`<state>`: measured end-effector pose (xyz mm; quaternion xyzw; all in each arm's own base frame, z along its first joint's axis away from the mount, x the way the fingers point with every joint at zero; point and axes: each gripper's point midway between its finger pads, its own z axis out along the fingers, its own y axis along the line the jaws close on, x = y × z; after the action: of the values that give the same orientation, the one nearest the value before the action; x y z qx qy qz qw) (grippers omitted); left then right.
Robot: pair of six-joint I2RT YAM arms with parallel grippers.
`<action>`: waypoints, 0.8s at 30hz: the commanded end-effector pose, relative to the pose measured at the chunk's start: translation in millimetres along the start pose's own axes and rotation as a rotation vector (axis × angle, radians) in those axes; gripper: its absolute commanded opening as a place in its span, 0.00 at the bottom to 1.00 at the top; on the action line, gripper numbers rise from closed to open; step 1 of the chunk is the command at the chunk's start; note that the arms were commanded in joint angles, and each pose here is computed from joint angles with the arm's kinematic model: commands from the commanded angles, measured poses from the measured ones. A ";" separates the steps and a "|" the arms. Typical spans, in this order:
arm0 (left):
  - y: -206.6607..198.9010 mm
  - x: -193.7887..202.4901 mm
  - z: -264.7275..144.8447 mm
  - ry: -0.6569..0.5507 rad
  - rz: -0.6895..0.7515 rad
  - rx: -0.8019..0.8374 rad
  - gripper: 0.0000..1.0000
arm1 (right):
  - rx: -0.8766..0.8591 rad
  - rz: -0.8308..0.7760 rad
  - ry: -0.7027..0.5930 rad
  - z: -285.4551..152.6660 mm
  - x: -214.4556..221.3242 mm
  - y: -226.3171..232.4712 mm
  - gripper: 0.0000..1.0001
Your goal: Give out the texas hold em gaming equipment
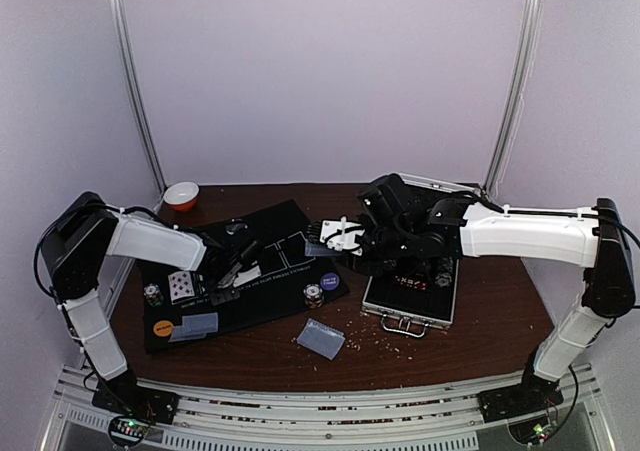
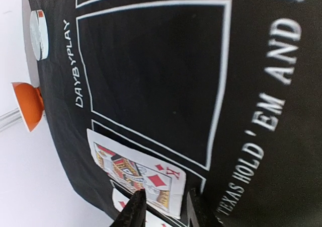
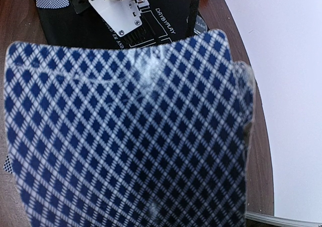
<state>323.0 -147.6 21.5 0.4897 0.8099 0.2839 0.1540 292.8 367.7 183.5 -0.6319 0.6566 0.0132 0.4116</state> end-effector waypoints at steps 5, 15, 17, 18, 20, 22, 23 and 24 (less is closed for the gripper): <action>-8.2 -33.9 -59.5 -0.211 -0.118 0.268 0.47 | 0.022 0.010 -0.003 -7.9 -0.9 -6.3 0.42; 105.5 -122.0 -212.7 -0.982 -0.751 0.603 0.90 | 0.016 0.012 -0.022 -7.9 -7.8 -7.9 0.42; 95.1 -127.7 -259.3 -1.204 -0.708 0.791 0.97 | 0.017 0.013 -0.029 -8.2 -8.9 -8.4 0.42; 89.4 -126.3 -275.6 -1.285 -0.687 0.867 0.98 | 0.016 0.014 -0.031 -8.1 -9.3 -8.2 0.42; 79.6 -123.9 -292.4 -1.377 -0.677 0.969 0.98 | 0.011 0.013 -0.035 -7.4 -10.4 -6.6 0.42; 65.8 -126.9 -289.4 -1.363 -0.667 1.016 0.98 | 0.010 0.015 -0.036 -6.4 -10.6 -6.4 0.42; 60.8 -131.5 -285.4 -1.339 -0.660 1.017 0.98 | 0.007 0.015 -0.039 -6.4 -11.4 -6.0 0.42; 55.2 -136.3 -280.9 -1.305 -0.660 1.024 0.98 | 0.006 0.014 -0.040 -6.1 -11.5 -5.6 0.42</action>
<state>299.4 -306.4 256.7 0.2841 0.7360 -0.4196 0.4490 291.8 367.8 182.9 -0.6333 0.6562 0.0151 0.4100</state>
